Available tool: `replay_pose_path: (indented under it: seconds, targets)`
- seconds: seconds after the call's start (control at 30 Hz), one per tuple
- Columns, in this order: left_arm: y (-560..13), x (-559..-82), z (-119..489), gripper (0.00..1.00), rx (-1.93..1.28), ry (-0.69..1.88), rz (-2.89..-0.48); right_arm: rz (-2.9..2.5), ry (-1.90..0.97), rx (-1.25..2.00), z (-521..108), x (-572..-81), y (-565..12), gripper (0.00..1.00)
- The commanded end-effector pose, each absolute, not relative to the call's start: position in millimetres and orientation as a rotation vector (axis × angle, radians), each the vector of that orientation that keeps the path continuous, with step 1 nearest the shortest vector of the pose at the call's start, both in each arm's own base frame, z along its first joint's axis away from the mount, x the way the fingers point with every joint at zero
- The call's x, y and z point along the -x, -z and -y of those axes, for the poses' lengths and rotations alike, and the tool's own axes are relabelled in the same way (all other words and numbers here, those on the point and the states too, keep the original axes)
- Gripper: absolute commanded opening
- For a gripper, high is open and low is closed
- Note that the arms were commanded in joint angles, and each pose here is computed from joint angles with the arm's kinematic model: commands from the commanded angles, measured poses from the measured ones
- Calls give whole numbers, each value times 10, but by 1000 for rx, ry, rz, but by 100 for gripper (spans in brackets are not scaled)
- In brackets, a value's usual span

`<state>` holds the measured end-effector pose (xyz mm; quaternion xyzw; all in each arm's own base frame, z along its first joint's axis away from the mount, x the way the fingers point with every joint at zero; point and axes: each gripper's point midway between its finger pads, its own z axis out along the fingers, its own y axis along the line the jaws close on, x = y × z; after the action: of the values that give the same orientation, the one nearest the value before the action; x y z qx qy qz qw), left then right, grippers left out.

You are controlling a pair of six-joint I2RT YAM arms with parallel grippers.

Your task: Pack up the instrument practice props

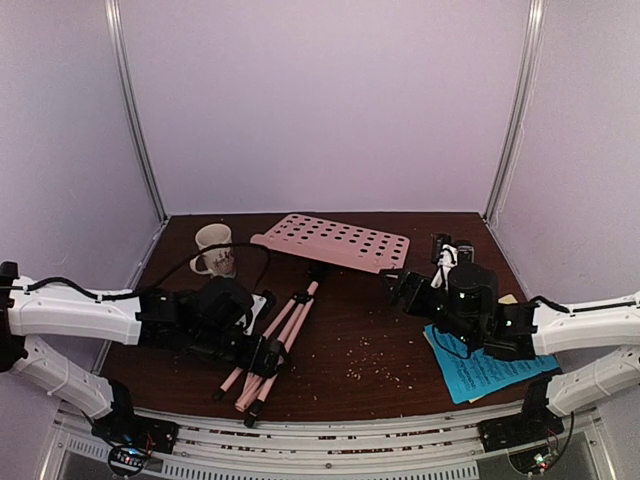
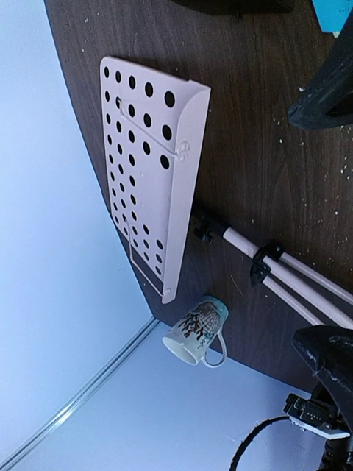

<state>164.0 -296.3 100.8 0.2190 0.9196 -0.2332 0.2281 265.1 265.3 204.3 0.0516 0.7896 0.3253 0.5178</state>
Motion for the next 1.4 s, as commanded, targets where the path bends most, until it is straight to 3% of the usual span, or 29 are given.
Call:
replay_pose_path:
  seconds: [0.0,0.43,0.53,0.67,0.87,0.93,1.0,1.1,1.23,1.37]
  targets:
    - [-859,-1614,2971,98,-655,514,-2570,-1914,-651,-182,-2328,-2632,-1849,95]
    - [-401,-1520,2974,98,-765,240,-2606,-1898,-684,-249,-2197,-2578,-1785,95]
    - [-395,-1517,2979,87,-772,231,-2600,-1897,-695,-262,-2199,-2577,-1760,95]
    - [-420,-1507,2994,60,-776,235,-2590,-1899,-700,-274,-2192,-2575,-1725,95]
    - [-539,-1497,3066,41,-779,283,-2568,-1897,-700,-292,-2166,-2575,-1704,94]
    - [-569,-1488,3077,54,-782,292,-2571,-1893,-702,-296,-2161,-2576,-1711,94]
    - [-623,-1490,3092,73,-782,291,-2568,-1893,-703,-295,-2162,-2573,-1710,94]
    - [-786,-1488,3163,88,-779,332,-2545,-1896,-702,-293,-2166,-2570,-1702,94]
    - [-1074,-1478,3249,97,-762,437,-2498,-1896,-700,-294,-2162,-2575,-1698,94]
    - [-1246,-1482,3171,98,-736,443,-2482,-1897,-702,-292,-2169,-2575,-1698,94]
